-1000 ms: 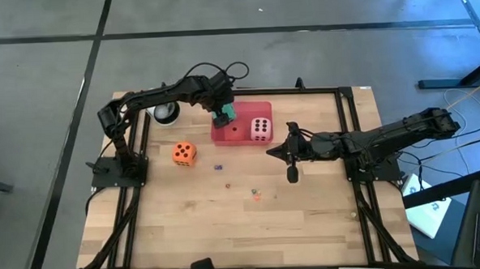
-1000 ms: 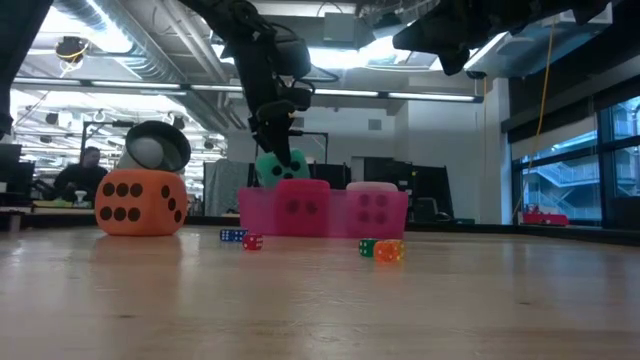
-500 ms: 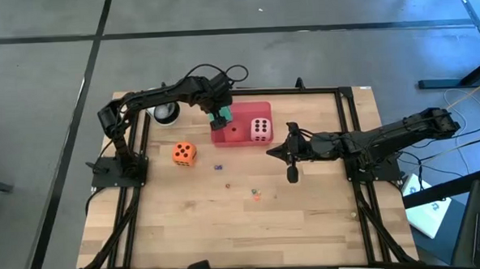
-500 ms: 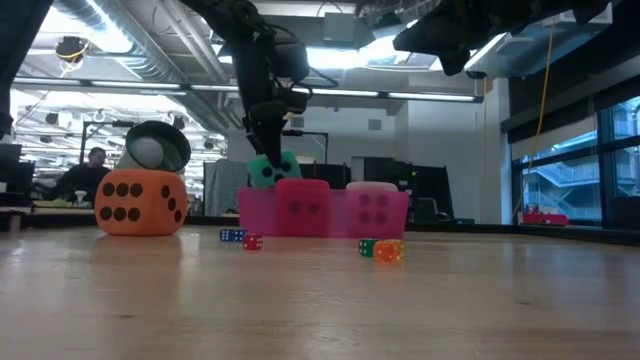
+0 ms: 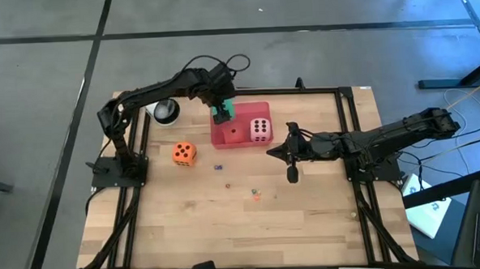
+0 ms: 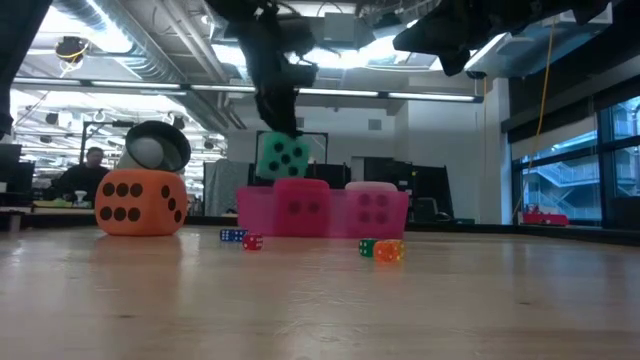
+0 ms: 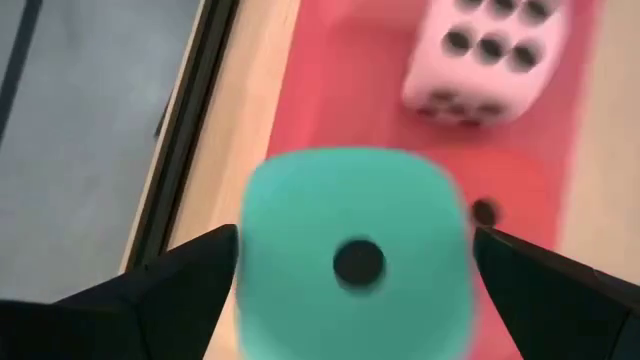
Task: Pick & Place Dice
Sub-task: Put the big blue dice into the pink bin, then put the big orange dice into the pink bin
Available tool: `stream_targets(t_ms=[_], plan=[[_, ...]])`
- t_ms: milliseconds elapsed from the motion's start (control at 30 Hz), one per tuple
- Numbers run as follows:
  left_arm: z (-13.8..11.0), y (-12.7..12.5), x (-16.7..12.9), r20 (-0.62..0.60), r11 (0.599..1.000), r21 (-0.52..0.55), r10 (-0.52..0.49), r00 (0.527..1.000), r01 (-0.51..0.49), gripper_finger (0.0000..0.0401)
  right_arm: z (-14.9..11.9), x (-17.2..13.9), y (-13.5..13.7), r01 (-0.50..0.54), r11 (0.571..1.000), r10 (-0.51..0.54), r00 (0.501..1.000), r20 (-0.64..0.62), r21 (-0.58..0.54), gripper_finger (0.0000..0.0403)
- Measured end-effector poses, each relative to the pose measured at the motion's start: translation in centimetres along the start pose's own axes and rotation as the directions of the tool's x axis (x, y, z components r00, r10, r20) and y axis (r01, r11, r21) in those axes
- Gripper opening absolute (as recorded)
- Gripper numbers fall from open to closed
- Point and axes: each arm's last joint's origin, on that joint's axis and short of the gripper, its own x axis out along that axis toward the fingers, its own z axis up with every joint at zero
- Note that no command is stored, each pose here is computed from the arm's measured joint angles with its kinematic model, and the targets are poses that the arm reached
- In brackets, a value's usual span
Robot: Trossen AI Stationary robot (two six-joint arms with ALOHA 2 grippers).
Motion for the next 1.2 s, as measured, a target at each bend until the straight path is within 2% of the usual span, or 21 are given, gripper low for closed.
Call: stream_targets(t_ms=[633,767,833,933,1100,1200], plan=[[0.1,-0.3,-0.7,-0.018,1.0,0.007,-0.009,1.0,0.009,0.04,0.0,0.0,0.0,0.0,1.0,0.0,1.0,0.0,0.003,0.0011],[0.1,-0.3,-0.7,-0.025,0.997,-0.07,-0.011,1.0,0.009,0.04,0.0,0.0,0.0,0.0,1.0,0.0,1.0,0.0,0.002,0.0011],[-0.2,-0.4,-0.7,-0.051,0.995,-0.093,-0.028,0.998,0.024,0.04,0.0,0.0,0.0,0.0,1.0,0.0,1.0,0.0,0.002,0.0011],[-1.2,-0.8,-0.8,-0.142,0.994,-0.067,-0.099,0.985,0.09,0.04,0.0,0.0,0.0,0.0,1.0,0.0,1.0,0.0,0.002,0.0011],[-3.0,-2.0,-1.5,-0.354,0.989,-0.13,-0.107,0.929,0.064,0.04,0.0,0.0,0.0,0.0,1.0,0.0,1.0,0.0,0.001,0.0011],[-3.6,-3.1,-2.5,-0.421,0.985,-0.167,-0.121,0.899,0.054,0.04,0.0,0.0,0.0,0.0,1.0,0.0,1.0,-0.001,-0.005,0.0011]])
